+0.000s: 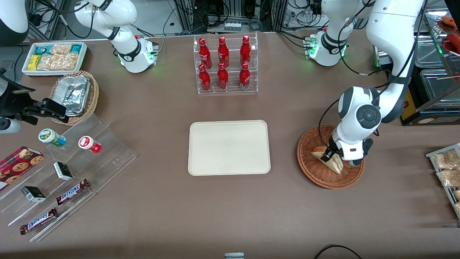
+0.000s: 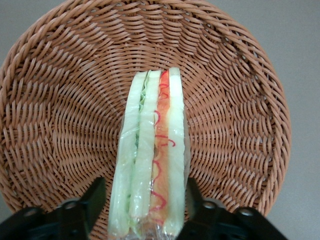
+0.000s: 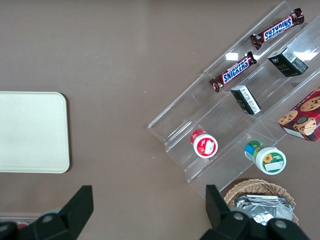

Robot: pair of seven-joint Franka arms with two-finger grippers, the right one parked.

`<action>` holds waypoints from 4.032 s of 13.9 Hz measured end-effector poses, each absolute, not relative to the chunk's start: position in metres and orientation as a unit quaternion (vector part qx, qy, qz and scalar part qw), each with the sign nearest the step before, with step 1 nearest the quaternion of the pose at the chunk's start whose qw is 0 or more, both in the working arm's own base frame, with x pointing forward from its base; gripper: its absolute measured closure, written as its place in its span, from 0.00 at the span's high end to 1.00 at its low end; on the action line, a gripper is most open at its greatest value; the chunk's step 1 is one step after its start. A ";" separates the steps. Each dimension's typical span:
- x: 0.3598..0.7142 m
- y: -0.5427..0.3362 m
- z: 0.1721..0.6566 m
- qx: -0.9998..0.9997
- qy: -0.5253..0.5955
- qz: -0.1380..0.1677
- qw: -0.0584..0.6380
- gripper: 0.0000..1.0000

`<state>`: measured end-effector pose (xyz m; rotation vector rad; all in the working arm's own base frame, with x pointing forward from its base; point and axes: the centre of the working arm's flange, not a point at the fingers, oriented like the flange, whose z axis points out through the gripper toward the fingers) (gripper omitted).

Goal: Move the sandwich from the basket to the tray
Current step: 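Lift the sandwich and carry it over the cream tray, then lower the sandwich onto the tray and open the left gripper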

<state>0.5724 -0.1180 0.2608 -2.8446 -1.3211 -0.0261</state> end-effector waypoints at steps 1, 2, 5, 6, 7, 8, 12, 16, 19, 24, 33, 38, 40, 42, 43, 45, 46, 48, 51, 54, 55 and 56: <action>0.574 -0.118 0.262 -0.907 -0.421 -0.010 0.002 0.55; 0.576 -0.117 0.265 -0.907 -0.422 -0.012 0.001 0.44; 0.586 -0.117 0.285 -0.909 -0.417 0.001 0.020 0.27; 0.589 -0.117 0.297 -0.911 -0.412 0.006 0.033 0.26; 0.592 -0.119 0.312 -0.913 -0.406 0.012 0.043 0.25; 0.593 -0.126 0.331 -0.916 -0.399 0.018 0.050 0.21; 0.582 -0.207 0.414 -0.941 -0.331 0.035 0.052 0.15; 0.536 -0.330 0.436 -0.973 -0.228 0.040 0.018 0.15; 0.492 -0.422 0.411 -0.992 -0.122 0.033 0.024 0.15; 0.463 -0.512 0.327 -0.998 -0.041 0.017 0.041 0.15; 0.466 -0.549 0.270 -1.000 -0.021 -0.008 0.009 0.15; 0.483 -0.544 0.239 -0.999 -0.033 -0.021 0.026 0.15; 0.485 -0.547 0.240 -0.999 -0.034 -0.022 0.023 0.20; 0.485 -0.550 0.243 -0.999 -0.034 -0.026 0.021 0.39; 0.487 -0.551 0.246 -0.999 -0.036 -0.028 0.019 0.50; 0.493 -0.550 0.263 -0.998 -0.044 -0.035 0.016 0.70; 0.496 -0.548 0.278 -0.998 -0.051 -0.035 0.019 0.79; 0.498 -0.542 0.320 -0.997 -0.072 -0.032 0.023 0.99; 0.509 -0.510 0.400 -0.992 -0.121 -0.027 0.020 1.00; 0.515 -0.464 0.474 -0.986 -0.162 -0.031 0.039 1.00; 0.518 -0.445 0.494 -0.983 -0.179 -0.027 0.042 1.00; 0.525 -0.422 0.512 -0.980 -0.196 -0.020 0.039 1.00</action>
